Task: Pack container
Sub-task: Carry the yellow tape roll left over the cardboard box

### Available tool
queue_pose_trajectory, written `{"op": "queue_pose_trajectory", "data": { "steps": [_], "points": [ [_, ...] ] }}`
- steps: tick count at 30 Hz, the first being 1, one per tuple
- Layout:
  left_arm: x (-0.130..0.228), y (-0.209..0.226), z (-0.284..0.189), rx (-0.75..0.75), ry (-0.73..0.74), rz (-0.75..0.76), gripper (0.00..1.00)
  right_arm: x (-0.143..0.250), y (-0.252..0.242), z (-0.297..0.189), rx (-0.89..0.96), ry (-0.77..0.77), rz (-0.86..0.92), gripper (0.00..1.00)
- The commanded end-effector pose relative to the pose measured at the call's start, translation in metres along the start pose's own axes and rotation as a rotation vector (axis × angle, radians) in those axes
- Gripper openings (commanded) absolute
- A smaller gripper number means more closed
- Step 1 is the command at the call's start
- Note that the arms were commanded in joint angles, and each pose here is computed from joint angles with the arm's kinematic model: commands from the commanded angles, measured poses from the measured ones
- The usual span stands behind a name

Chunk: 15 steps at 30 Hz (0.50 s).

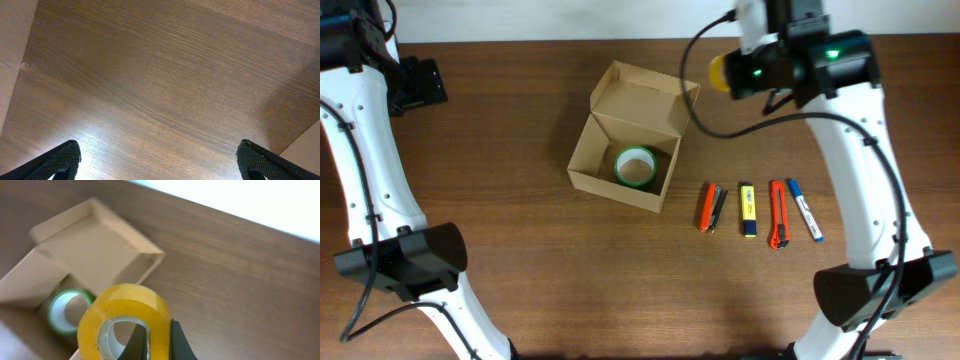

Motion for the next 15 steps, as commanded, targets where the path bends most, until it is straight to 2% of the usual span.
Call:
{"op": "queue_pose_trajectory", "data": {
  "steps": [1, 7, 15],
  "points": [
    [0.001, 0.003, -0.011, 0.004, -0.032, 0.003, 0.99, 0.001, 0.024, 0.001, -0.038, 0.003, -0.119, 0.04],
    [0.001, 0.003, -0.011, 0.004, -0.032, 0.002, 0.99, 0.010, 0.052, 0.029, -0.071, 0.072, -0.184, 0.04],
    [0.001, 0.003, -0.011, 0.004, -0.032, 0.003, 0.99, 0.037, 0.092, 0.077, -0.123, 0.230, -0.365, 0.04]
  ]
}}
Point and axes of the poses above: each gripper's point midway between its finger pads, its own z axis out along the fingers, its own y axis along the line the jaws close on, x = y × z, the point moved 10 cm from there along -z, back along the fingers, and after that the axes turned 12 degrees about z, right-handed, at the moved point
